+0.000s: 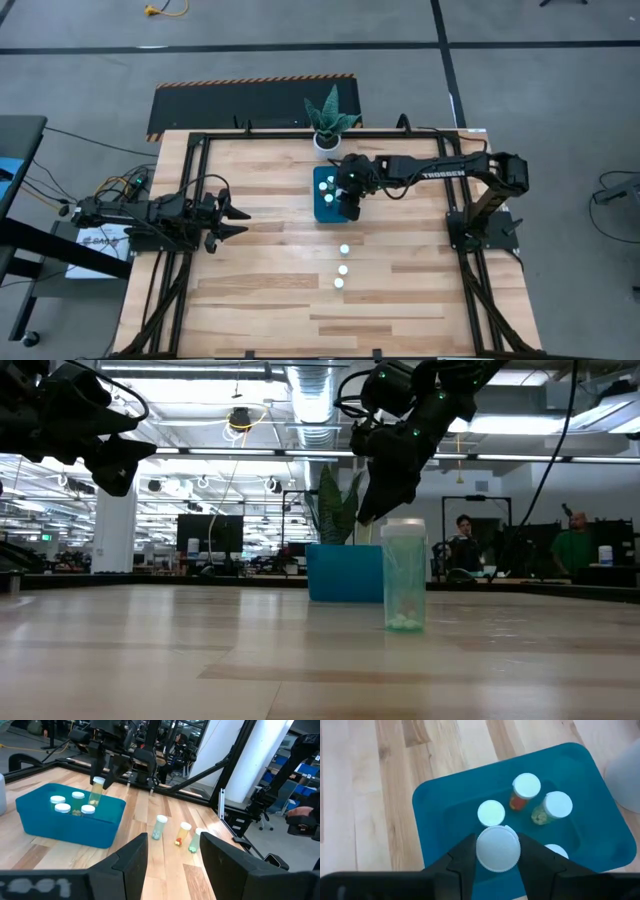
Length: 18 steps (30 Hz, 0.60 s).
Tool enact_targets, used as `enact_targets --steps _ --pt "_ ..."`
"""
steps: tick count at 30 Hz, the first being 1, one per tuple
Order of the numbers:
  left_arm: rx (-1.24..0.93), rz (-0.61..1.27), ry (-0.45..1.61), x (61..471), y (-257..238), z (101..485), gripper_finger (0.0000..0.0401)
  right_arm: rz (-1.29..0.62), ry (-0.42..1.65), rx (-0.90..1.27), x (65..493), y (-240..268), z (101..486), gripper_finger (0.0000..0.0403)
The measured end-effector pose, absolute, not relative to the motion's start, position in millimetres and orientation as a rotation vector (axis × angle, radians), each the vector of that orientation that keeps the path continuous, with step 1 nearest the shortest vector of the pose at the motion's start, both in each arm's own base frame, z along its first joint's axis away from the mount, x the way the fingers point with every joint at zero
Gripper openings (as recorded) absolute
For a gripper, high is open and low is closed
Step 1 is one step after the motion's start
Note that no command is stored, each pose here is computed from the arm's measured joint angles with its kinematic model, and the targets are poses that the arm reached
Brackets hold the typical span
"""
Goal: Pick and place pill bottles into a basket
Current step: Put the yellow pill bottle into the blue bin
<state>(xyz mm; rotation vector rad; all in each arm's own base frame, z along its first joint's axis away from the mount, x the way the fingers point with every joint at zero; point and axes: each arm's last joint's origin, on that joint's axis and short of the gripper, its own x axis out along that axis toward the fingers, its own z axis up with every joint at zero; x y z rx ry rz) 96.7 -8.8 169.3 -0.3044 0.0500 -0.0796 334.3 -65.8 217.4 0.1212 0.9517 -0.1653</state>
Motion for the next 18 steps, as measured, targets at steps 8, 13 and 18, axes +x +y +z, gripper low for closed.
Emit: enact_targets --steps 8,13,18 --pt "-0.305 -0.080 0.050 97 -9 169 0.0170 -0.152 1.007 0.114 341 -67 197 0.0121" --pt "-0.304 -0.080 0.050 97 -9 169 0.0170 -0.150 1.036 0.115 343 -67 188 0.0124" --pt "-0.304 -0.080 0.050 97 -9 169 0.0170 -0.154 1.027 0.117 343 -68 189 0.0124"
